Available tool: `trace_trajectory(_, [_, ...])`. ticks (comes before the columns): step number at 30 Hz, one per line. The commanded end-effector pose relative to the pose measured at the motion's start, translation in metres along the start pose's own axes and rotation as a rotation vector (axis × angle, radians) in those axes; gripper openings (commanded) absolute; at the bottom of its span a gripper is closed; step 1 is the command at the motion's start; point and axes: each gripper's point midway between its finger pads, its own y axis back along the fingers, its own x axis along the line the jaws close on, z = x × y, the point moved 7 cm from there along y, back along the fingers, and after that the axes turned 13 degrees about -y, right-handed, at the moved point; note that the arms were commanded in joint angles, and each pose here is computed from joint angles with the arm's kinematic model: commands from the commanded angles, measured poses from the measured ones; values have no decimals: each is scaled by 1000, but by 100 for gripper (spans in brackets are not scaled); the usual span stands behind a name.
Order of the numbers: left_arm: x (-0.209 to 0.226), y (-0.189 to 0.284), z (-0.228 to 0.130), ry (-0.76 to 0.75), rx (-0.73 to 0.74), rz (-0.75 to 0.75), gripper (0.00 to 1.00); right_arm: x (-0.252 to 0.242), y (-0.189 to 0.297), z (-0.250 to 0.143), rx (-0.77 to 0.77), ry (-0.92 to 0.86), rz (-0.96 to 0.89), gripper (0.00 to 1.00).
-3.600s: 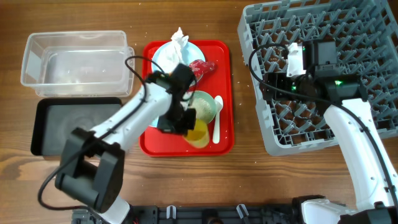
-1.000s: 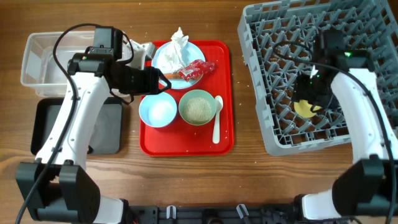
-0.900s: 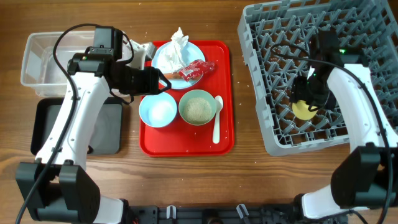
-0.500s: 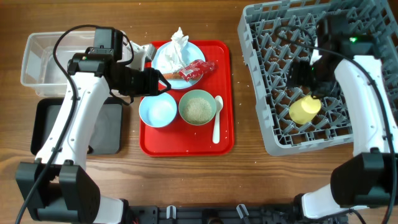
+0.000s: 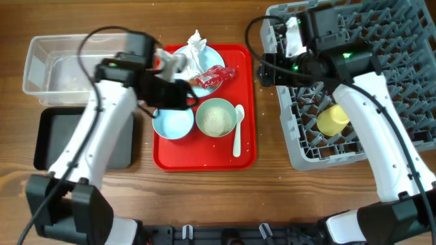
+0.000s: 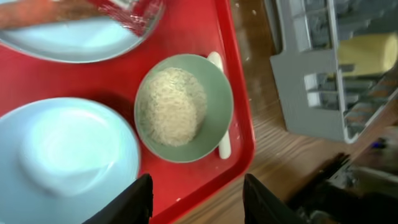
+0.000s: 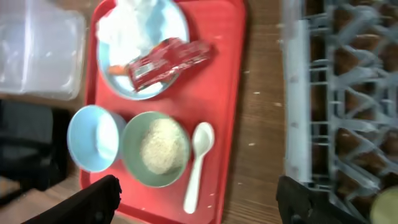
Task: Sort waste into correct bins and load items into the dishwasher rack
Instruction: 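Grasp the green bowl of rice with the left gripper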
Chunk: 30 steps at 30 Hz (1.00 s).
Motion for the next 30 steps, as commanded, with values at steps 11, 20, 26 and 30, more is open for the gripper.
trace_trajectory(11, [-66,-139,-11,-319,233,403,47,-89,28,13,12,-195,-150,86])
trace_trajectory(20, [-54,-170,-19,-292,287,408,27,-88,28,14,4,-192,-147,87])
trace_trajectory(26, [-55,-170,-18,-267,277,410,10,-88,28,17,-11,-187,-142,87])
trace_trajectory(30, [-55,-170,-17,-219,260,412,4,-88,28,17,-12,-161,-145,87])
